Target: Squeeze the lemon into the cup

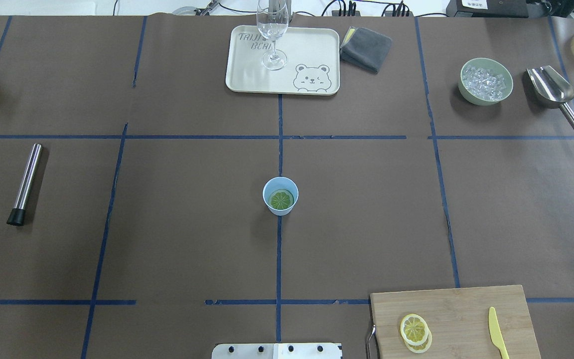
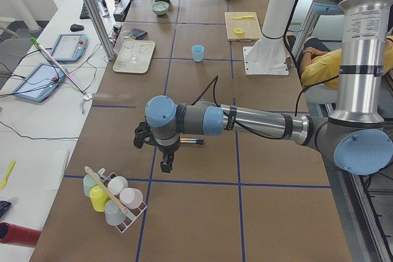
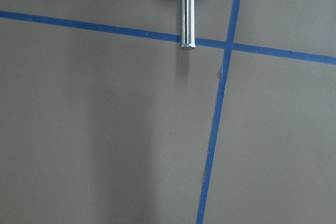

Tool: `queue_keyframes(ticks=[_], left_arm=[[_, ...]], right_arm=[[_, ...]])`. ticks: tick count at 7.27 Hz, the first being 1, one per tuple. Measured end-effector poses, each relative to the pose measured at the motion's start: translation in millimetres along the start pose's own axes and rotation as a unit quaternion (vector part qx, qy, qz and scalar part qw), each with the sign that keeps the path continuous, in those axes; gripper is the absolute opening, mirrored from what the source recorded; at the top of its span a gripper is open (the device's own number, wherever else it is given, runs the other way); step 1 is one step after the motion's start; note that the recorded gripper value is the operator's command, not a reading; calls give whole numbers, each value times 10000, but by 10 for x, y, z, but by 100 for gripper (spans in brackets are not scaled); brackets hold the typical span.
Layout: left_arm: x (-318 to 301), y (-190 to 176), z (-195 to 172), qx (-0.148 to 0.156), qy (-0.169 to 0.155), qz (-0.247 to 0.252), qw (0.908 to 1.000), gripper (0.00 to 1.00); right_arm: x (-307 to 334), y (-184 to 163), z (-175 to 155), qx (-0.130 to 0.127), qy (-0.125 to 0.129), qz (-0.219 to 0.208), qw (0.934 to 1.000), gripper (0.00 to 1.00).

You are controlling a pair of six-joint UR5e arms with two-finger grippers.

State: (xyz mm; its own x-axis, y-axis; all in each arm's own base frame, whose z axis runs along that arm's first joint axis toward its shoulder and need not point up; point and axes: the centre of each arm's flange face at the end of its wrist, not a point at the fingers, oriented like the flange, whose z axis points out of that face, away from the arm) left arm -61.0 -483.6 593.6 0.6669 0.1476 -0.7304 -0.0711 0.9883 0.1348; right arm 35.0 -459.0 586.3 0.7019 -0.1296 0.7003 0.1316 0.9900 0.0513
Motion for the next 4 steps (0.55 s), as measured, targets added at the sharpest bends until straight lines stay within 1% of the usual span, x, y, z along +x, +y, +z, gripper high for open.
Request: queue_keyframes(ticks=[3, 4], left_arm=[[-9, 41, -53, 121, -215, 399, 9989, 100], [-45, 42, -41, 94, -312, 425, 9986, 100]], right_arm=[[23, -4, -26, -7, 173, 11, 9998, 100], [32, -14, -24, -24, 261, 13, 9997, 100]])
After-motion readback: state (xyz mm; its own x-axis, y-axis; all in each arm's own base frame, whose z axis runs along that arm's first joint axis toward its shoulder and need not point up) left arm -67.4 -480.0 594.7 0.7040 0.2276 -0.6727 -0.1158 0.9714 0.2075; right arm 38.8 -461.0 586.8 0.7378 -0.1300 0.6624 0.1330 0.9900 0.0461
